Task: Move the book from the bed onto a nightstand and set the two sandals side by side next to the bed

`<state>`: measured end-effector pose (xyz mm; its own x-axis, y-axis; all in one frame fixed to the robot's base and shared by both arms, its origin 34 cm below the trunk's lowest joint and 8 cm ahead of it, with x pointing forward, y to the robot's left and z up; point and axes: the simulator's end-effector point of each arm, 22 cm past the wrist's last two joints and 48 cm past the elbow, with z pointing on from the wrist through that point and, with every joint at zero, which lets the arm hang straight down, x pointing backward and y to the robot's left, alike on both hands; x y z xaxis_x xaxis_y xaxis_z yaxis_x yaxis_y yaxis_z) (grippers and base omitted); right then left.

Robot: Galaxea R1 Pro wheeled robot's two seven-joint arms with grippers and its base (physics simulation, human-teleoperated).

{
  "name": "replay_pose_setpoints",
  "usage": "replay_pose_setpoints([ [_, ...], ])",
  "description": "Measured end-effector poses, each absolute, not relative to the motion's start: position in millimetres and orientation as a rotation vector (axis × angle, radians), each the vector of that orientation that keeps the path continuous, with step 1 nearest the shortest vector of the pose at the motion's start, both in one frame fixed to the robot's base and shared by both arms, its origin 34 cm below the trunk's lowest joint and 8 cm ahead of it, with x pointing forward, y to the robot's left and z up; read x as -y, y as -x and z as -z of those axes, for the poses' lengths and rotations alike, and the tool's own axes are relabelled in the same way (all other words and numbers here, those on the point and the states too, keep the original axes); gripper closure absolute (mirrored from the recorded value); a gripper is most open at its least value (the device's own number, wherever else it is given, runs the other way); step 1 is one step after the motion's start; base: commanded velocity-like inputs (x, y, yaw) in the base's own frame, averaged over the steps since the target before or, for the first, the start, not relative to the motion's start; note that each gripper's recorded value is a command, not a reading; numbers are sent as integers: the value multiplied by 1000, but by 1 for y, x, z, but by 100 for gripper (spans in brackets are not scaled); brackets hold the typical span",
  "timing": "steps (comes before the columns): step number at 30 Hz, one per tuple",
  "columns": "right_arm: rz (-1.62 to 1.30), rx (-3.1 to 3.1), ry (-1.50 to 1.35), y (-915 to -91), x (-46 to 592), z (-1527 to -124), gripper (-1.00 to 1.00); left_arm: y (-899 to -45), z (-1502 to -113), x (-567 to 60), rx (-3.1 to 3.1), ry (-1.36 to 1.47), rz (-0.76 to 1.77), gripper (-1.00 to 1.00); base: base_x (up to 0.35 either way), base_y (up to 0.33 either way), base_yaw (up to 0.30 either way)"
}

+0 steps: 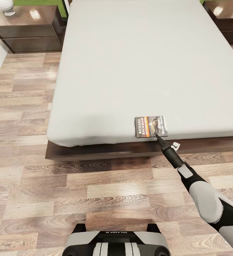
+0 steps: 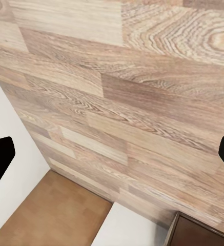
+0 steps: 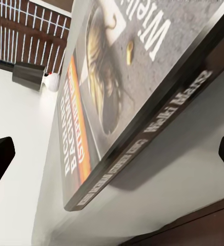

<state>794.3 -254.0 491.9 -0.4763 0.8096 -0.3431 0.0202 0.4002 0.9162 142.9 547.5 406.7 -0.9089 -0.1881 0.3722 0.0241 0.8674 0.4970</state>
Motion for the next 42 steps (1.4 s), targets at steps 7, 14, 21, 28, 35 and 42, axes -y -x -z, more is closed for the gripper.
replay_pose_setpoints([
  [7, -1166, -1807, -719, -794, 254, -492, -100, -143, -407, -547, 2625, -120, 706, -100, 5, 0, 0],
  [14, -1166, -1807, -719, -794, 255, -492, -100, -143, -407, -548, 2625, -120, 707, -100, 44, 0, 0],
  [21, -1164, -1808, -721, -794, 255, -491, -100, -143, -407, -548, 2624, -119, 708, -100, 14, 0, 0],
  [28, -1148, -1819, -729, -794, 258, -488, -100, -143, -407, -548, 2624, -119, 708, -100, 3, 0, 0],
  [35, -1144, -1822, -731, -794, 259, -488, -100, -143, -407, -548, 2625, -119, 708, -100, 0, 0, 0],
  [42, -1144, -1824, -730, -794, 259, -487, -100, -143, -407, -548, 2624, -118, 708, -100, 0, 0, 0],
])
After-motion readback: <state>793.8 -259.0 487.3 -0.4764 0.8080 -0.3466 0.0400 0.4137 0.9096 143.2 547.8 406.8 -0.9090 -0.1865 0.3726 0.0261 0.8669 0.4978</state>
